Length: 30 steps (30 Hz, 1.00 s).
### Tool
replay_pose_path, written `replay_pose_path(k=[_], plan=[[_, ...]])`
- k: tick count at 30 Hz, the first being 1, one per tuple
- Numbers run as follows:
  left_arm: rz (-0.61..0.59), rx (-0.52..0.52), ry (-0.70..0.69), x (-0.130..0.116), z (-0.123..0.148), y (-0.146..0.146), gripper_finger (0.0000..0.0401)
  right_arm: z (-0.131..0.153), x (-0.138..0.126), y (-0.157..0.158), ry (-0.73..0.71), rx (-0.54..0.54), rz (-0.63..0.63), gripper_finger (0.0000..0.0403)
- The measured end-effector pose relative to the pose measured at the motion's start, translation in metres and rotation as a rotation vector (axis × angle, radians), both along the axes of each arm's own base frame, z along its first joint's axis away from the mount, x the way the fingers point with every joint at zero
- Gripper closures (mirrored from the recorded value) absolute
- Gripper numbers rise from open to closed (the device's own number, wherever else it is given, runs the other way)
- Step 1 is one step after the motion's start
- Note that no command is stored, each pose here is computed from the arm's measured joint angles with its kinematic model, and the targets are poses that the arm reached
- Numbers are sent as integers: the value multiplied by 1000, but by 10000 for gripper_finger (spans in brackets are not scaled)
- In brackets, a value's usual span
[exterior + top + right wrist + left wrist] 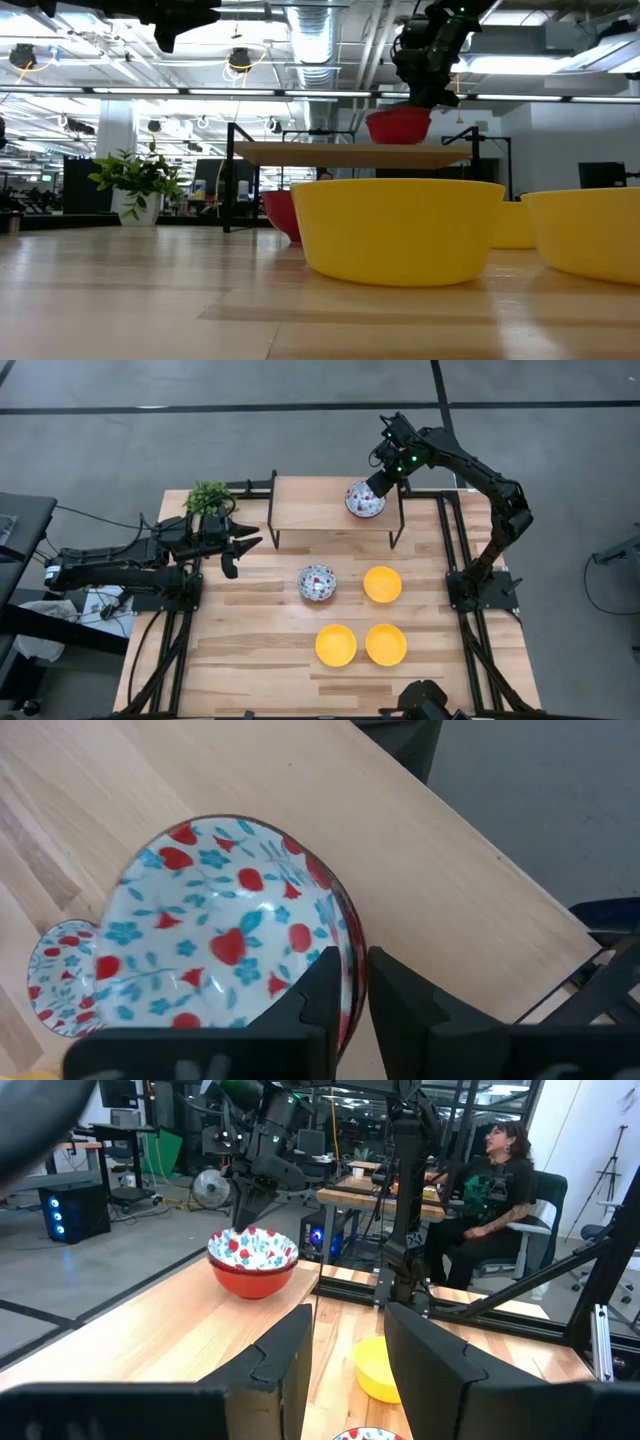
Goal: Pick & Place Mini bowls
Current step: Stack the bottom white bowl on top of the white bowl on the shelf, then stack the white bowl on top of the white bowls on the shelf
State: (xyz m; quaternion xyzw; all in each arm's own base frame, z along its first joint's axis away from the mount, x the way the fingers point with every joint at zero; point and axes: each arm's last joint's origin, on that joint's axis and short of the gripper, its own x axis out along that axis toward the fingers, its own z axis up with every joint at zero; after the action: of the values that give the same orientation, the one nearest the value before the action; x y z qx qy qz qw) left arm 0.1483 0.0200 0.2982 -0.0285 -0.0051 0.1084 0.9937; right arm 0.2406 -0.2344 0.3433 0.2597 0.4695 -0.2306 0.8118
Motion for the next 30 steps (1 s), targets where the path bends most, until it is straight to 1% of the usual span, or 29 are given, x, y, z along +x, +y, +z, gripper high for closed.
replay_pose_path(k=[6, 11, 16, 20, 22, 26, 30], plan=[[0, 0, -1, 0, 0, 0, 274, 0, -1, -1, -4, -5, -3, 348], [0, 0, -3, 0, 0, 0, 274, 4, -6, -2, -10, -10, -18, 346], [0, 0, -3, 0, 0, 0, 274, 15, -14, 3, -34, -35, -23, 347], [0, -5, -4, 0, 0, 0, 274, 29, -24, 14, -52, -77, 16, 347], [-1, -29, -6, 1, 0, 0, 274, 37, -30, 22, -52, -100, 50, 347], [0, -120, -6, 5, -3, 0, 274, 51, -44, 37, -56, -151, 119, 347], [3, -212, 0, 9, -6, 1, 274, 68, -58, 53, -136, -173, 159, 347]])
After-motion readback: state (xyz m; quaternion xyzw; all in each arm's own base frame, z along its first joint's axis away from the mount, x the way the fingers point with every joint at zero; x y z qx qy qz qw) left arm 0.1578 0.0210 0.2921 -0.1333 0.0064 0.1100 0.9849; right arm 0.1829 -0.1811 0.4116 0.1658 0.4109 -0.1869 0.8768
